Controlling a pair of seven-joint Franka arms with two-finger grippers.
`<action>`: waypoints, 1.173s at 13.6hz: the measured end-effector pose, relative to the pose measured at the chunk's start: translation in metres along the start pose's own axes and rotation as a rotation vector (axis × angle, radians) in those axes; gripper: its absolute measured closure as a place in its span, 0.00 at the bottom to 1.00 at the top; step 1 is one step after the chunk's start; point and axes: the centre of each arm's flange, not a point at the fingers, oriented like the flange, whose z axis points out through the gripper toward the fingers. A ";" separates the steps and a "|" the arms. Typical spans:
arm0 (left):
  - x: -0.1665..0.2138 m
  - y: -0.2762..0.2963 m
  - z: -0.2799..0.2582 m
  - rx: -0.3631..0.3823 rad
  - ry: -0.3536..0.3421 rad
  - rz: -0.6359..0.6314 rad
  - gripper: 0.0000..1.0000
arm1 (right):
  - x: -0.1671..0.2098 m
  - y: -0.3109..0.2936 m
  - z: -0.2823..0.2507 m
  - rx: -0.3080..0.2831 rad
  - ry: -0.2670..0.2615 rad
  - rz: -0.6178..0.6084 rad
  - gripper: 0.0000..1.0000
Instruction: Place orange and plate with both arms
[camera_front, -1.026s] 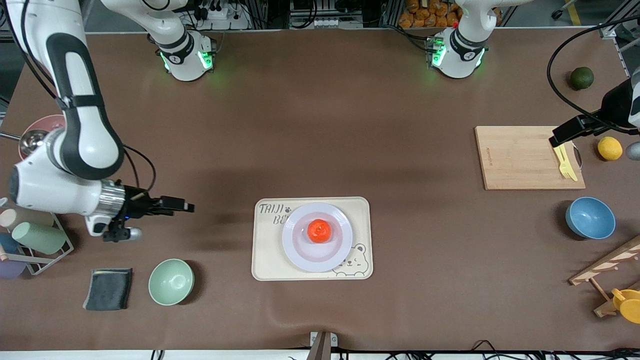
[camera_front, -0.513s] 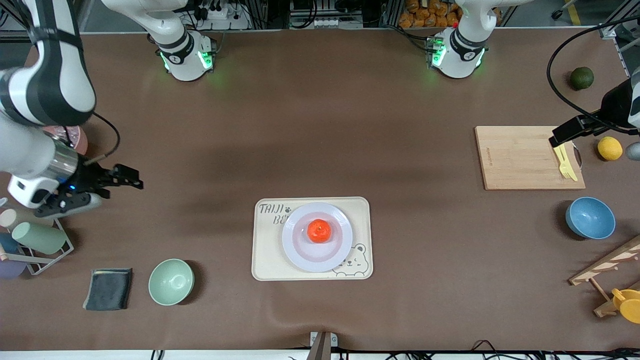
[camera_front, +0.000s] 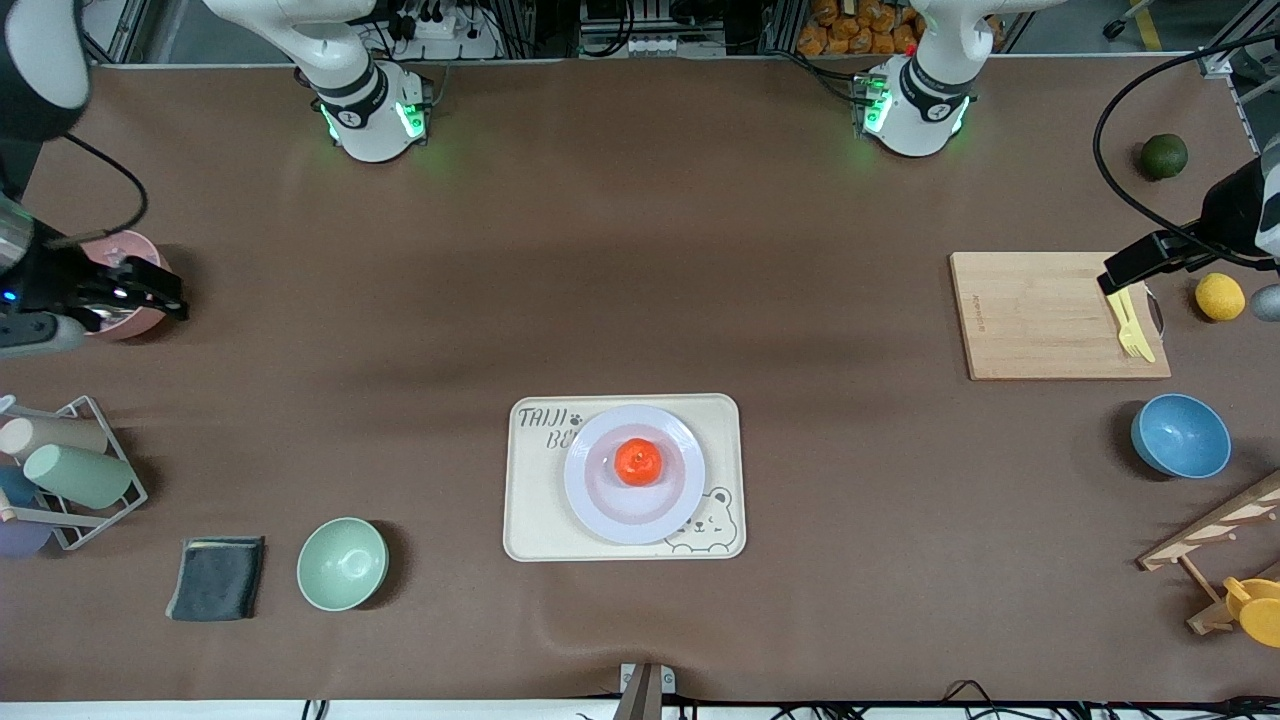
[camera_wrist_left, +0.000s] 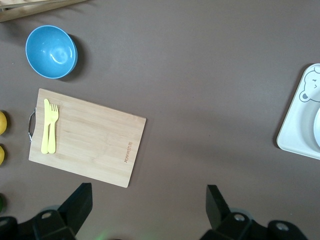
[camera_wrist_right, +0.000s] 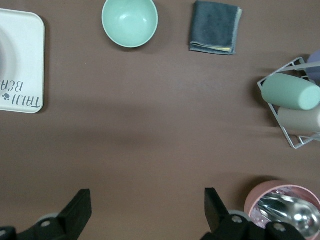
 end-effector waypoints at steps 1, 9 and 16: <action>0.000 0.000 0.000 0.000 0.000 0.000 0.00 | -0.004 0.005 -0.009 0.000 0.004 0.033 0.00; -0.001 0.000 -0.002 -0.001 0.004 0.004 0.00 | -0.032 0.022 -0.045 0.005 -0.009 0.215 0.00; -0.005 -0.014 -0.013 -0.001 0.010 0.003 0.00 | -0.034 0.018 -0.048 0.006 -0.016 0.205 0.00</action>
